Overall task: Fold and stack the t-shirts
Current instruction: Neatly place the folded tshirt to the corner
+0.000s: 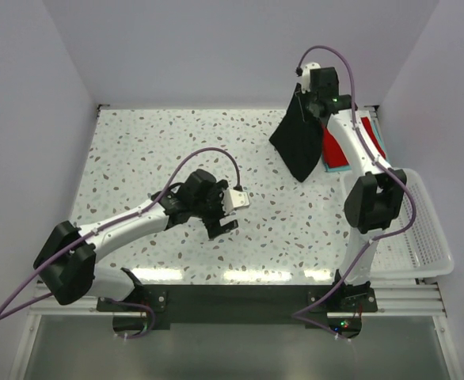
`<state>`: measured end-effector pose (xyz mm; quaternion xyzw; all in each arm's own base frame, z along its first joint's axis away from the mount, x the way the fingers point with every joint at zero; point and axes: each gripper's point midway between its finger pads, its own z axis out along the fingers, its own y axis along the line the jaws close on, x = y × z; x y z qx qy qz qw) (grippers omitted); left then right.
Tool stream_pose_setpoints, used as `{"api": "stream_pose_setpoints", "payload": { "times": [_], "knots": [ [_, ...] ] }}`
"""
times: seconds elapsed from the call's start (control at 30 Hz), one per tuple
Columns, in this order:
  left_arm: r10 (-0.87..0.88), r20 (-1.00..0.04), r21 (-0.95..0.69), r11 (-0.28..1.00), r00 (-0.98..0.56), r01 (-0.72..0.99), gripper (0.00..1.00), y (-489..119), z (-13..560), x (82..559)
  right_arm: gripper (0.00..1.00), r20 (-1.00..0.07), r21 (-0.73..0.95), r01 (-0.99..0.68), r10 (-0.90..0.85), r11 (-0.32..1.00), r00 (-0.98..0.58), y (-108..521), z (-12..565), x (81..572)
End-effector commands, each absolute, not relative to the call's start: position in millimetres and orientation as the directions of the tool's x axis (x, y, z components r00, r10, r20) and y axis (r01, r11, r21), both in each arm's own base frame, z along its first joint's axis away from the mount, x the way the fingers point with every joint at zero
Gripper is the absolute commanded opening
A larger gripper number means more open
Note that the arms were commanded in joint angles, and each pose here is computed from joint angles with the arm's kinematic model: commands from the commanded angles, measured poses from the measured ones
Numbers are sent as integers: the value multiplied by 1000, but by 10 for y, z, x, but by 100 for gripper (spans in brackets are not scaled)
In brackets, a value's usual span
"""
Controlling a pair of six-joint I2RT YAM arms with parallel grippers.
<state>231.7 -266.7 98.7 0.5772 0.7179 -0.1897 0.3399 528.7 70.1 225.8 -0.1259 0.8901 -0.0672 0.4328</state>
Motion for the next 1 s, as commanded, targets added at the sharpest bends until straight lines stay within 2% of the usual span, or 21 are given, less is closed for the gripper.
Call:
{"api": "stream_pose_setpoints", "payload": {
  "times": [0.0, 0.27, 0.97],
  "knots": [
    [685, -723, 143, 277, -90, 950, 100, -2627, 1104, 2336, 0, -782, -281, -124, -302, 952, -545, 543, 2619, 5347],
    [691, -716, 143, 283, -99, 948, 100, -2599, 1074, 2328, 0, -811, -279, -74, -276, 958, -516, 384, 2841, 5383],
    [702, -706, 157, 277, -88, 948, 100, -2629, 1102, 2396, 0, -852, -234, 8, -201, 972, -484, -3, 2946, 5540]
  ]
}}
